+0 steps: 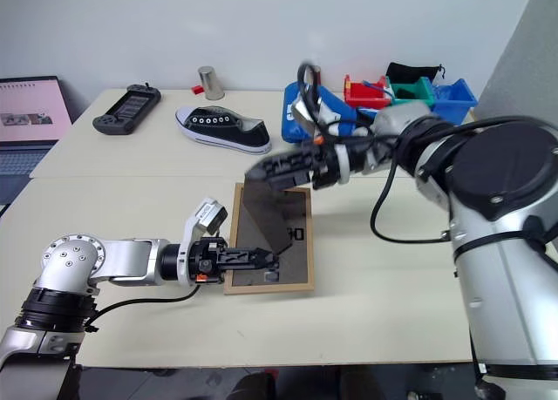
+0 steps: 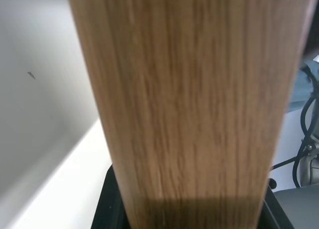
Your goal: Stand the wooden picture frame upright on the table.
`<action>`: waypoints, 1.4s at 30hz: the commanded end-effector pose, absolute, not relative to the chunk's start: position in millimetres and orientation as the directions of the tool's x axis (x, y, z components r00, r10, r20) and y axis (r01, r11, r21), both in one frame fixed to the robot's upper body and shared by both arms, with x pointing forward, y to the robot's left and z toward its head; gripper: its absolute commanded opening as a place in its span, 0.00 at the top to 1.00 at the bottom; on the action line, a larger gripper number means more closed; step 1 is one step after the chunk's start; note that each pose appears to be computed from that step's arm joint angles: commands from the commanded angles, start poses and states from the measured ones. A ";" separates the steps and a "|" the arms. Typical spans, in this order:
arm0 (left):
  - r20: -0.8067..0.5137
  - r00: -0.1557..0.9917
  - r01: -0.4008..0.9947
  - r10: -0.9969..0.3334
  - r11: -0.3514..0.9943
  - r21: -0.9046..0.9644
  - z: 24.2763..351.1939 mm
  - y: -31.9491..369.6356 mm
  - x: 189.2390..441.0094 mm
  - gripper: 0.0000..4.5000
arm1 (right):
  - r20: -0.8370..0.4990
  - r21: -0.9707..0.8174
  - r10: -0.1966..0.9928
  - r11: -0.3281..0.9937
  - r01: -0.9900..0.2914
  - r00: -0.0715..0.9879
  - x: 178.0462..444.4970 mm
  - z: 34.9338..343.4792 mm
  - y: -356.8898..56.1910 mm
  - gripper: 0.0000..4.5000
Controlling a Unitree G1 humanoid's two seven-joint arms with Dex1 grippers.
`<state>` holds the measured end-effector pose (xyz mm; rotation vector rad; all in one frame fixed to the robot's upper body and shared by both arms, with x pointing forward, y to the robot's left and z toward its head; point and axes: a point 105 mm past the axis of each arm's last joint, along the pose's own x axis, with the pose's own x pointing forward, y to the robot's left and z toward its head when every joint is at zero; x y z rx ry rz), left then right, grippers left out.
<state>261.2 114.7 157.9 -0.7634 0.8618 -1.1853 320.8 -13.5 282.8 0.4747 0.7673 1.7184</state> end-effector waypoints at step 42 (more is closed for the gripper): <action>-0.127 0.111 0.511 -0.986 0.166 -0.843 170.9 117.2 260.3 0.71 | -0.129 -0.982 0.970 -0.154 0.109 0.205 322.5 189.9 -100.7 0.00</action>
